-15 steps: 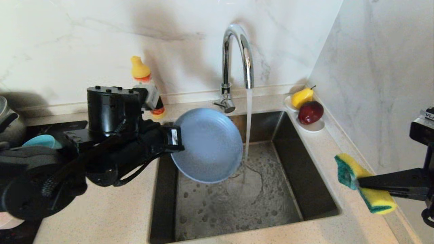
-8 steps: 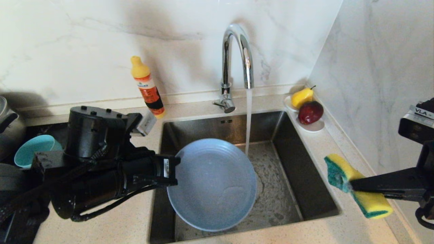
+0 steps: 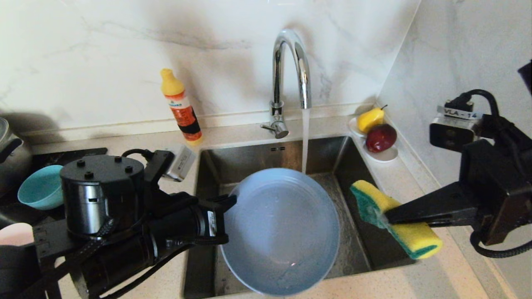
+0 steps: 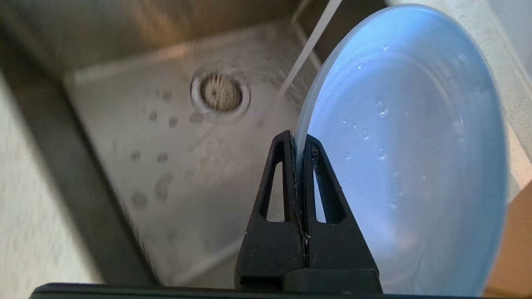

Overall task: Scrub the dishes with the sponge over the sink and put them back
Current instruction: Wipe the plate

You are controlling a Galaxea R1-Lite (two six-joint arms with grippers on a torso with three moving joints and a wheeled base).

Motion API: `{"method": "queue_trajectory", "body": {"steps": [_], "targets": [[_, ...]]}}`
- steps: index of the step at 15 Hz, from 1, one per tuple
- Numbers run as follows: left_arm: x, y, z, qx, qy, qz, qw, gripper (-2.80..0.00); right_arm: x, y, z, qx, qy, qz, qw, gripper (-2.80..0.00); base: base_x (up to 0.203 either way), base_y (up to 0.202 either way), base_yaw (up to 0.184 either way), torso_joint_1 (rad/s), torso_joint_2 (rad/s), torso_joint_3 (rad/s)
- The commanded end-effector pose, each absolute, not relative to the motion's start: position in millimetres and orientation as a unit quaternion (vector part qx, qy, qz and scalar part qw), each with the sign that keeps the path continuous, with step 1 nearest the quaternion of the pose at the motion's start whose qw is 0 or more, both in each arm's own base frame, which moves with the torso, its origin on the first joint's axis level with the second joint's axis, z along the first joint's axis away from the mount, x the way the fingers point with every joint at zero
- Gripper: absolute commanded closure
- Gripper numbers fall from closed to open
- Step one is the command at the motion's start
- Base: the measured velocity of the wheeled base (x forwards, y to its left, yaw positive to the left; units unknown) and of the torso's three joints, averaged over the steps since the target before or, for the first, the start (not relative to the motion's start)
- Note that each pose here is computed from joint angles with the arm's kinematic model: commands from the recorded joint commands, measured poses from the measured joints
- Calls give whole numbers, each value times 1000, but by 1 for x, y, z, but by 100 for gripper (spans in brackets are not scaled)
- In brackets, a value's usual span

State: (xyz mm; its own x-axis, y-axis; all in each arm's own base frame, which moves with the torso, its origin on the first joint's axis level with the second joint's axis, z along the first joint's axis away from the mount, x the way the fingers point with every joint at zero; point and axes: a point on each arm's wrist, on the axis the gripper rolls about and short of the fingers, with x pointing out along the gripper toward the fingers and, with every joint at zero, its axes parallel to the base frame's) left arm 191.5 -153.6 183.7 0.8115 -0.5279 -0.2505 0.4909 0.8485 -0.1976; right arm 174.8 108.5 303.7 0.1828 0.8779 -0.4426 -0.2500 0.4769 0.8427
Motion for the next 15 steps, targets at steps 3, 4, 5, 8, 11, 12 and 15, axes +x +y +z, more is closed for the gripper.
{"method": "queue_trajectory", "body": {"steps": [3, 4, 5, 8, 11, 12, 15], "targets": [[195, -158, 168, -27, 70, -284, 956, 0, 210, 158, 289, 279, 551, 377, 691, 0, 0, 0, 0, 0, 0, 0], [194, -157, 166, -24, 63, -286, 956, 0, 213, 167, 289, 271, 554, 375, 692, 0, 0, 0, 0, 0, 0, 0], [193, -157, 165, -22, 64, -286, 956, 0, 217, 175, 288, 265, 560, 375, 690, 0, 0, 0, 0, 0, 0, 0], [193, -156, 167, -16, 54, -287, 956, 0, 230, 192, 285, 254, 577, 362, 687, 0, 0, 0, 0, 0, 0, 0], [196, -158, 167, -9, 38, -284, 958, 0, 238, 208, 283, 245, 583, 357, 687, 0, 0, 0, 0, 0, 0, 0], [196, -158, 168, -6, 32, -283, 959, 0, 240, 212, 282, 242, 585, 355, 688, 0, 0, 0, 0, 0, 0, 0], [197, -159, 170, -5, 25, -281, 959, 0, 245, 228, 278, 228, 599, 347, 684, 0, 0, 0, 0, 0, 0, 0]]}}
